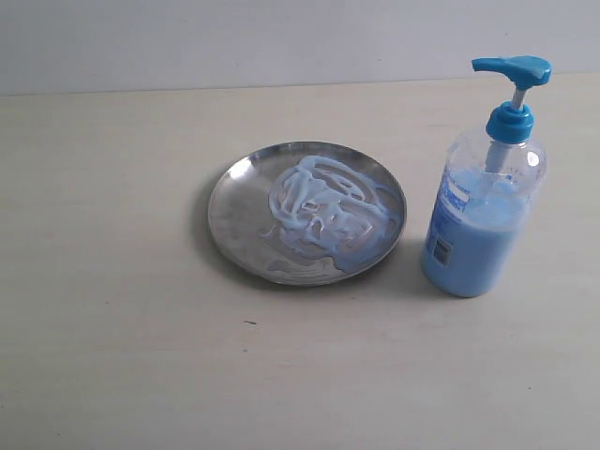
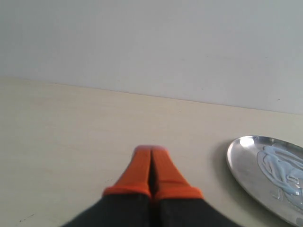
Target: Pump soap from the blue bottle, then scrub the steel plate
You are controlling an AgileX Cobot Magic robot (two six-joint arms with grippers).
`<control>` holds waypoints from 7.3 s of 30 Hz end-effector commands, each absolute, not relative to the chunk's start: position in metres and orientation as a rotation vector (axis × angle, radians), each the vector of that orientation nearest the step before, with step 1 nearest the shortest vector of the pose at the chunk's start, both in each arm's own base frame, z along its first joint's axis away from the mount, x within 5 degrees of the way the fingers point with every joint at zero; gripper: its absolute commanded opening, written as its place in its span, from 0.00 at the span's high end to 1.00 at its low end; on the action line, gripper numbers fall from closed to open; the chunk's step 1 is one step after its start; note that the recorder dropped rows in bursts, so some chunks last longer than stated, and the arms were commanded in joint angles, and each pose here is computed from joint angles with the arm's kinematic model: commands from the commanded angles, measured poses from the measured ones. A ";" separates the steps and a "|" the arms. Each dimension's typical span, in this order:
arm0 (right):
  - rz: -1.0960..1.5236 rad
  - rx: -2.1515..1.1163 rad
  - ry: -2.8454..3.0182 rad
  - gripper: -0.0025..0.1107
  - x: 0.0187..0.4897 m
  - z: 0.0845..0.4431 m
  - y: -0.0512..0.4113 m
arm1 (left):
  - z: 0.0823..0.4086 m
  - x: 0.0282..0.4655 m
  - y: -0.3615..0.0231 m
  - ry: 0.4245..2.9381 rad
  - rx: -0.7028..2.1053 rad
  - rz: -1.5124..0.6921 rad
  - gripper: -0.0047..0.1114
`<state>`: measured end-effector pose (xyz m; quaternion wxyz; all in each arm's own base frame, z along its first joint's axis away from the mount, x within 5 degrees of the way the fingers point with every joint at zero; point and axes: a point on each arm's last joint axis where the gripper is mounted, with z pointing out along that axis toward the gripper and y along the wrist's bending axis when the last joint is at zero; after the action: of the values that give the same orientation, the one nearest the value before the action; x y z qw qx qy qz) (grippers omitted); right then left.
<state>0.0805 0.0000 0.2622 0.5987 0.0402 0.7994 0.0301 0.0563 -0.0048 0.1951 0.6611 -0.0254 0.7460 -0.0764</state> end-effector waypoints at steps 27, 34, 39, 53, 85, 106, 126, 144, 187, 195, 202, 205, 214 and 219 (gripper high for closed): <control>0.119 0.121 1.866 0.98 0.080 0.263 0.002 | 0.262 0.069 -0.012 1.722 -0.002 -0.258 0.96; 0.115 0.117 1.866 0.98 0.080 0.263 0.002 | 0.283 0.079 -0.022 1.734 0.078 -0.326 0.96; 0.112 0.113 1.871 0.98 0.081 0.263 0.002 | 0.291 0.084 -0.026 1.744 0.110 -0.350 0.96; 0.176 -0.345 2.087 0.81 0.115 0.249 0.024 | 0.335 0.099 -0.040 1.701 0.181 -0.417 0.96; 0.298 -0.382 2.338 0.31 0.194 0.213 0.060 | 0.335 0.099 -0.040 1.702 0.180 -0.418 0.96; 0.229 -0.140 2.341 0.31 0.195 0.187 0.052 | 0.332 0.100 -0.040 1.717 0.181 -0.416 0.96; 0.114 -0.181 2.220 0.18 0.199 0.170 0.071 | 0.331 0.102 -0.041 1.728 0.182 -0.414 0.96; 0.166 -0.150 2.084 0.18 0.225 0.141 0.083 | 0.331 0.102 -0.041 1.728 0.182 -0.414 0.96; 0.113 -0.114 1.890 0.94 0.248 0.138 0.086 | 0.331 0.102 -0.041 1.728 0.182 -0.414 0.96; 0.054 -0.197 1.872 0.98 0.251 0.140 0.087 | 0.331 0.102 -0.041 1.729 0.182 -0.414 0.96; 0.045 -0.260 1.910 0.98 0.263 0.144 0.095 | 0.330 0.102 -0.041 1.736 0.183 -0.413 0.96; 0.034 -0.296 1.922 0.98 0.269 0.146 0.099 | 0.330 0.102 -0.041 1.740 0.184 -0.413 0.96; 0.012 -0.356 1.931 0.98 0.276 0.150 0.103 | 0.327 0.101 -0.041 1.770 0.189 -0.409 0.96; -0.009 -0.390 1.929 0.98 0.275 0.149 0.103 | 0.326 0.101 -0.041 1.784 0.194 -0.404 0.96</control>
<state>0.2705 0.1014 0.1396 0.5237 -0.1504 0.8385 0.0062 0.1008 -0.0400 0.3265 0.6105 0.0824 0.7688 -0.1715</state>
